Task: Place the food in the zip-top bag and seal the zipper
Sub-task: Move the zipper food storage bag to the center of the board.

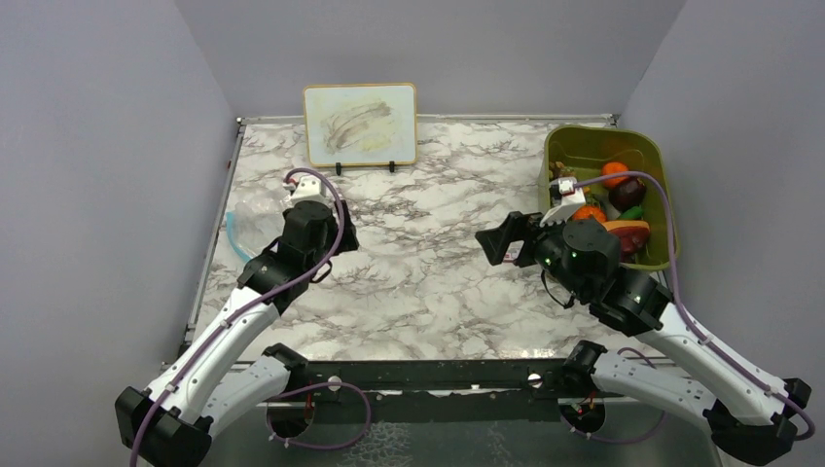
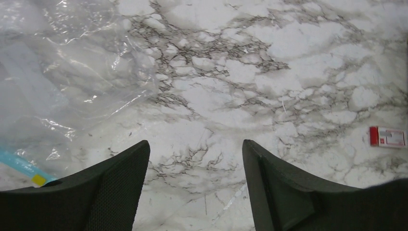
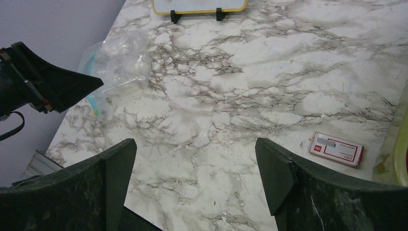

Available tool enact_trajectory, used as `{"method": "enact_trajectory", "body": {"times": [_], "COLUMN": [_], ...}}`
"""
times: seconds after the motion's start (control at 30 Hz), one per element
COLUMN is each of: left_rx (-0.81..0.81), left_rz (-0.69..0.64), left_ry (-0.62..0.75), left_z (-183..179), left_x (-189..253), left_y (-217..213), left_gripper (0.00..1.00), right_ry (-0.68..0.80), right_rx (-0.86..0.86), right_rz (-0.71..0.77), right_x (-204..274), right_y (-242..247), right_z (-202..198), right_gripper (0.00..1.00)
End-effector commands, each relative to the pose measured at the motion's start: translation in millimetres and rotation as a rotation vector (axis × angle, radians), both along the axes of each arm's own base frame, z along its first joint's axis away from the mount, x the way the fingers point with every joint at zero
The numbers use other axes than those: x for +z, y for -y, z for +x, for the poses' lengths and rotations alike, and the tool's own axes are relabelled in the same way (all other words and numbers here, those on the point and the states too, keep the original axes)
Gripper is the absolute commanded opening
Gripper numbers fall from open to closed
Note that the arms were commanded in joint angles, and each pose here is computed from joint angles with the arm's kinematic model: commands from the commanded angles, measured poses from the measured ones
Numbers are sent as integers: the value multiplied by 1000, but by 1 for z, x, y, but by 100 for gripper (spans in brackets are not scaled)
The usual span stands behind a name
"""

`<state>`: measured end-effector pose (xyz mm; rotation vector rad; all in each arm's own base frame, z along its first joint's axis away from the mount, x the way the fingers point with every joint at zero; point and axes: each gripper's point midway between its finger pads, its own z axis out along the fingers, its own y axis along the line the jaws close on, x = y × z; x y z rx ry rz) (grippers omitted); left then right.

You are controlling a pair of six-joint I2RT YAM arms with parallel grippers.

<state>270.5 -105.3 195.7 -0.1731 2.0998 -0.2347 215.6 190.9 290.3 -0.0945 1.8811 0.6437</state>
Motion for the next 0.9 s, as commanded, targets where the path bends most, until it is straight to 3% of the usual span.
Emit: {"method": "enact_trajectory", "body": {"times": [0.0,0.17,0.5,0.87], "left_rx": [281,412,666,733], "left_rz": [25,35,4,9], "left_ry": [31,1,-117,-238], "left_z": [8,17,36,35], "left_x": [4,-4,-37,-78], "left_y": [-41,-58,-118,-133], "left_gripper": [67,60,58,56], "right_ry": [2,-12,13,12], "right_rx": [-25,-2,15,20], "right_rz": [11,43,88,80], "right_x": [-2,-5,2,3], "right_y": [7,5,9,9], "right_z": [-2,-9,-17,-17], "right_gripper": [96,96,96,96]}}
